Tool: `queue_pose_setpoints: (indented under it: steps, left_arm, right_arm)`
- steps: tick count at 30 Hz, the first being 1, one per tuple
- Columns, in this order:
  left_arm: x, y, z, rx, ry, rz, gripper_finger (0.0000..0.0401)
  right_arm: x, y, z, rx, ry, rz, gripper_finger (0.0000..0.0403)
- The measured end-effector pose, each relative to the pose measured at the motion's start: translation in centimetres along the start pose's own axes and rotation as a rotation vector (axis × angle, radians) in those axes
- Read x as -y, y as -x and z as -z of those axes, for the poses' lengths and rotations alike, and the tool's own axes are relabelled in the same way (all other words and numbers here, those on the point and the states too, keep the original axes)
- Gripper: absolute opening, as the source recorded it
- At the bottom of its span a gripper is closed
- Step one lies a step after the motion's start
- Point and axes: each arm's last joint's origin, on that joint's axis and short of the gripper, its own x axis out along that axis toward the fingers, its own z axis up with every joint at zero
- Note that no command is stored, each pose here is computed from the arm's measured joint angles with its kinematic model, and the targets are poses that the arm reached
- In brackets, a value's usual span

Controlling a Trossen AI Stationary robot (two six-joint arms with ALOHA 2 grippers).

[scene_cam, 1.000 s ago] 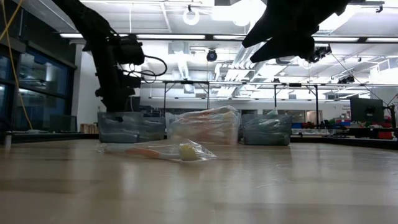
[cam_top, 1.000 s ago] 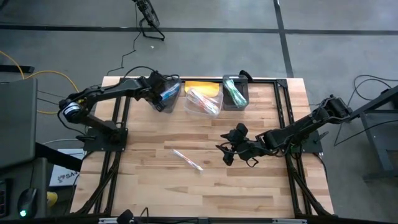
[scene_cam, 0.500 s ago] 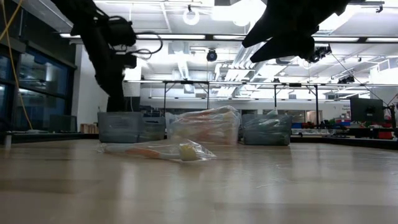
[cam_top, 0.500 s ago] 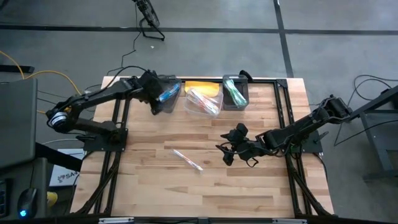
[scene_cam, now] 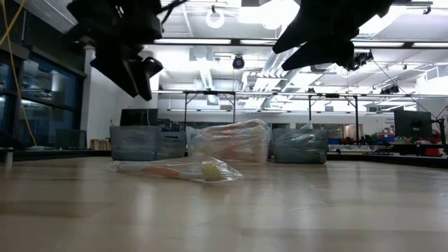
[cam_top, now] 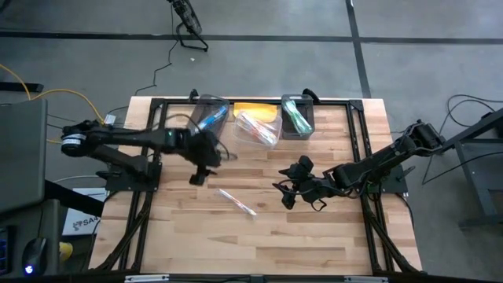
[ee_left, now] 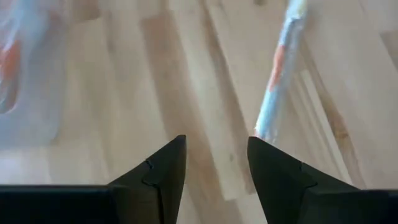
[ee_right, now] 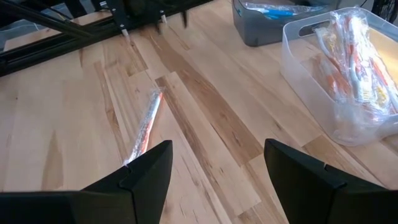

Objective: Pick & Place Toothbrushes
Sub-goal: Put the orange toothbrush into the transparent bin

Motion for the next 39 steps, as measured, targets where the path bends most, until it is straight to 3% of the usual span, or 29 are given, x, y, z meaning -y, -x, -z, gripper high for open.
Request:
queue_pose_setpoints:
  steps: [5, 8, 14, 20, 29, 39]
  left_arm:
    - [2.5, -1.6, -1.1, -0.005, -0.12, 0.014, 0.0169]
    - [3.7, -2.7, -1.6, -0.003, -0.171, 0.046, 0.0192]
    - [5.2, -5.5, -1.8, -0.055, -0.217, 0.096, 0.0248]
    - [6.2, -8.2, -1.4, -0.117, -0.243, 0.131, 0.0251]
    - [6.2, -11.1, -0.4, -0.223, -0.251, 0.074, 0.0218]
    - [6.3, -11.4, -0.3, -0.239, -0.247, 0.087, 0.0091]
  right_arm:
    - [0.0, 0.0, 0.0, -0.002, 0.0, -0.002, 0.0247]
    - [0.0, 0.0, 0.0, -0.002, 0.0, -0.002, 0.0247]
    - [0.0, 0.0, 0.0, -0.002, 0.0, -0.002, 0.0247]
    - [0.0, 0.0, 0.0, -0.002, 0.0, -0.002, 0.0247]
    - [0.0, 0.0, 0.0, -0.002, 0.0, -0.003, 0.0247]
    - [0.0, 0.0, 0.0, -0.004, -0.003, -0.006, 0.0247]
